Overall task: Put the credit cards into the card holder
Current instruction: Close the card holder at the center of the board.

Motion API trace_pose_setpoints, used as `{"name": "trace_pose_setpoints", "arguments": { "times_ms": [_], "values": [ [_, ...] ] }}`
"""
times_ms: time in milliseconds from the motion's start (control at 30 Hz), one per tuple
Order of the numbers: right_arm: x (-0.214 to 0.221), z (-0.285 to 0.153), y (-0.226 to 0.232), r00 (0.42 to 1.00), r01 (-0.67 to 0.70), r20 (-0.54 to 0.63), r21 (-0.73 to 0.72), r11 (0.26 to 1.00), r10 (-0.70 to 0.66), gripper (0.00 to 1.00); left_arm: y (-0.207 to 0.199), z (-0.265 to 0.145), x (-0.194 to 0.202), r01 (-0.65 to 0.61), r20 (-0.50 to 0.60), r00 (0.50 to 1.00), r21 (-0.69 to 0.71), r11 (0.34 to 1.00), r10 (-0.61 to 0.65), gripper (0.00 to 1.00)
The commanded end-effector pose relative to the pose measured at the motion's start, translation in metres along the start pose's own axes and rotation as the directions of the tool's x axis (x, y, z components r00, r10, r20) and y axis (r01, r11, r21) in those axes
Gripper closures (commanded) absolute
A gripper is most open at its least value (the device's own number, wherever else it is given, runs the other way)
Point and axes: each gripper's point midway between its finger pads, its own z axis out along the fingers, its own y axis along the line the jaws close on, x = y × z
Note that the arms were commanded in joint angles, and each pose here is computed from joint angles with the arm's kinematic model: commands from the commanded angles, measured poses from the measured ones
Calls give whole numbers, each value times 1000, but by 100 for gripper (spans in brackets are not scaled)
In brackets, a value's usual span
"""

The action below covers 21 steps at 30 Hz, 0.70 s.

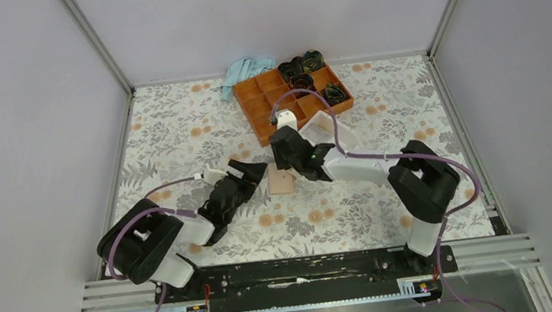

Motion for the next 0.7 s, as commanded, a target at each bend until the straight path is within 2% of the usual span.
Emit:
{"name": "trace_pose_setpoints", "arguments": {
  "times_ms": [0, 367, 667],
  "values": [
    [8, -1, -11, 993, 47, -118, 158, 986, -28, 61, -15, -2, -17, 103, 59, 992, 76, 992, -108, 6],
    [18, -6, -15, 971, 130, -234, 309, 942, -57, 63, -12, -6, -16, 150, 35, 987, 107, 983, -155, 6],
    [26, -5, -12, 957, 157, -283, 341, 927, -58, 64, -11, -8, -14, 168, 27, 985, 121, 978, -172, 6]
  ]
}}
